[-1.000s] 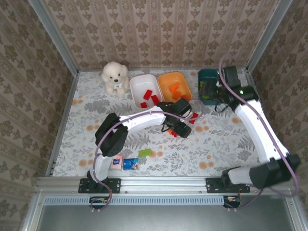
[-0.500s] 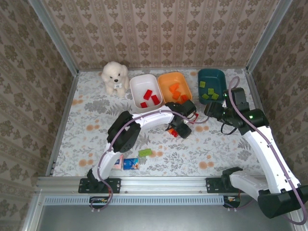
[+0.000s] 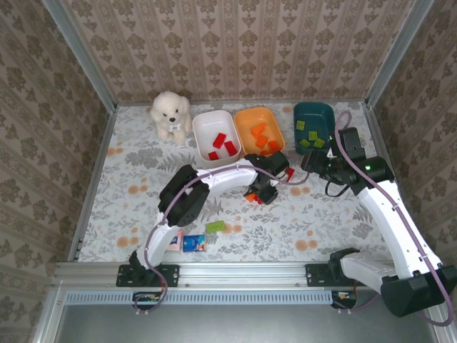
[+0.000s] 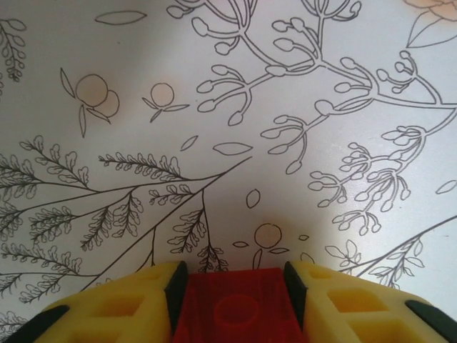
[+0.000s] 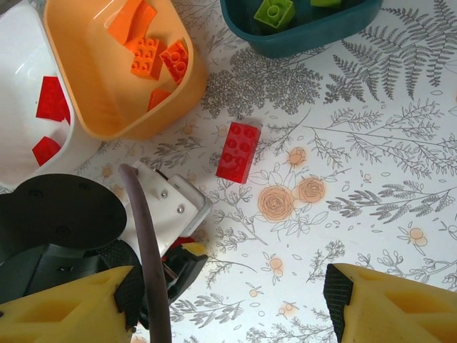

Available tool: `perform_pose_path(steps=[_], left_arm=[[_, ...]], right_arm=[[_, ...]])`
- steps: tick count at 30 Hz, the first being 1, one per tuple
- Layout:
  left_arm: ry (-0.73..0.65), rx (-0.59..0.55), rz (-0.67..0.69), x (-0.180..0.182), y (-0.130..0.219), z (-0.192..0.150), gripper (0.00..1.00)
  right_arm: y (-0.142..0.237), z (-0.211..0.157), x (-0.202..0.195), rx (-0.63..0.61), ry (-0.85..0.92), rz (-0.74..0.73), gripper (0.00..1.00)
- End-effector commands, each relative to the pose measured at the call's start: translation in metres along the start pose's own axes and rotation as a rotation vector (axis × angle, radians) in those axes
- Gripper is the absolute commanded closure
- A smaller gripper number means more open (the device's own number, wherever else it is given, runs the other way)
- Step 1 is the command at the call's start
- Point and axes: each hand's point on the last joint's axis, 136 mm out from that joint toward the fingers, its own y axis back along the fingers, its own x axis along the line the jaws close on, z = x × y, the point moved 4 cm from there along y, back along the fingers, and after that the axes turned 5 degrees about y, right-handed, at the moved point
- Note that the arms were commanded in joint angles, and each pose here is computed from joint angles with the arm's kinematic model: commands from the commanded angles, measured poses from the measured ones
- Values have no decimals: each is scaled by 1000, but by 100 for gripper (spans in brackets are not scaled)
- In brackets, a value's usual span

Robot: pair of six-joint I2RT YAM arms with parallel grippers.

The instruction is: Sort the legos into containers by color

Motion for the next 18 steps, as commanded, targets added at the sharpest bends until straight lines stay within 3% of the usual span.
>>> perform_pose_path(steps=[1, 6, 11, 18], left_arm=[[8, -73, -5, -4, 32, 10, 61], [117, -257, -5, 12, 97, 46, 67], [328, -427, -10, 73, 149, 65, 67], [571, -529, 71, 190, 158, 72, 68]], right_arm=[[10, 12, 6, -34, -8, 22, 30], [22, 17, 5, -79, -1, 24, 30], [34, 21, 9, -148, 2, 69, 30], [13, 13, 42, -77, 12, 314, 30]])
